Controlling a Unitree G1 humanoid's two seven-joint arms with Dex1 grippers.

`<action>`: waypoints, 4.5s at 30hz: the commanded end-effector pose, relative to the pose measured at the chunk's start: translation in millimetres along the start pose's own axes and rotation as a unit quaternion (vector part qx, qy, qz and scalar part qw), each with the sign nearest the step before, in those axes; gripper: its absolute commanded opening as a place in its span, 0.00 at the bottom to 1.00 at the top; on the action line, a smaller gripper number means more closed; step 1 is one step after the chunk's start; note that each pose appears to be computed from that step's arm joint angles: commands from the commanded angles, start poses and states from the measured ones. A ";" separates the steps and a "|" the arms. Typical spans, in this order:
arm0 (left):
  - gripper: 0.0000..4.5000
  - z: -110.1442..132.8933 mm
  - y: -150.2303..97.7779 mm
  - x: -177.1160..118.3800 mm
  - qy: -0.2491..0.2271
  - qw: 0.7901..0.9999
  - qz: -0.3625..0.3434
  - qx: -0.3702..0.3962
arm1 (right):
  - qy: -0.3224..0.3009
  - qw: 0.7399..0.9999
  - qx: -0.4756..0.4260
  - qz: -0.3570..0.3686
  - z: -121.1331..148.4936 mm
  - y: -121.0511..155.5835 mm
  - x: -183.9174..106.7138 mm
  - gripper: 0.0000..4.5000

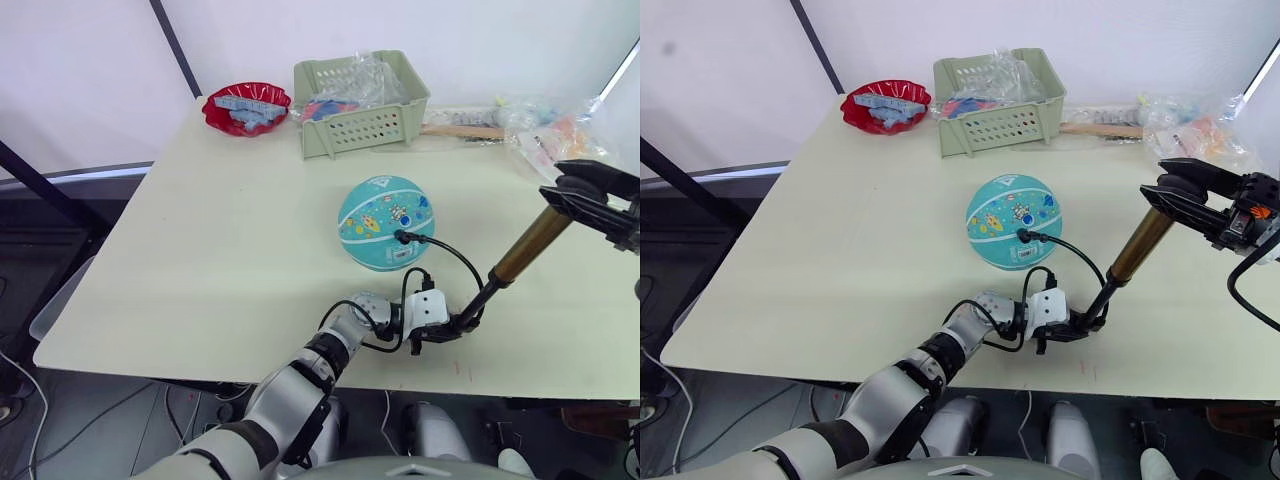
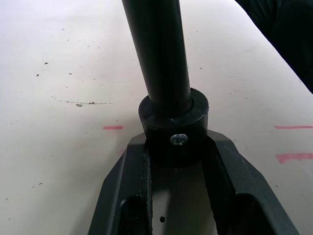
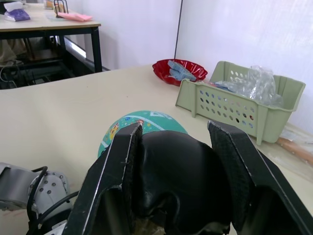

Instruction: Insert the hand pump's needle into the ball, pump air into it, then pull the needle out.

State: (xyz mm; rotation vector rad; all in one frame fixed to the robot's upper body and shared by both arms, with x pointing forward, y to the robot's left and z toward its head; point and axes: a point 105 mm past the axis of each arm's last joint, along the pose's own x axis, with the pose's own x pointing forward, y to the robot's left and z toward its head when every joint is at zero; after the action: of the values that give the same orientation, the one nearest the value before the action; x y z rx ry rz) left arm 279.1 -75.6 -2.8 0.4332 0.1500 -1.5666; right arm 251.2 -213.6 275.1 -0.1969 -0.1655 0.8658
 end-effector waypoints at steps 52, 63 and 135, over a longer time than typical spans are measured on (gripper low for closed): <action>0.21 -37.6 -16.8 0.6 0.076 0.996 -0.011 -0.035 | 0.130 0.990 -0.009 0.044 -160.0 87.7 9.4 0.36; 0.21 -44.6 -23.0 0.0 0.092 0.995 -0.022 -0.025 | 0.035 0.998 -0.038 0.021 -75.8 65.6 12.7 0.36; 0.21 -43.3 -20.7 -1.1 0.092 0.995 -0.021 -0.030 | 0.101 0.994 -0.024 0.040 -132.1 70.2 4.9 0.36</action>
State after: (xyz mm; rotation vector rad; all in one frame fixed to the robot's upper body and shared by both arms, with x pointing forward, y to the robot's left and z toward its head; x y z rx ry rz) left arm 280.8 -75.7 -8.2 0.4909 0.1642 -1.5515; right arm 234.1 -177.7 149.0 -0.3538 -0.0758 0.9086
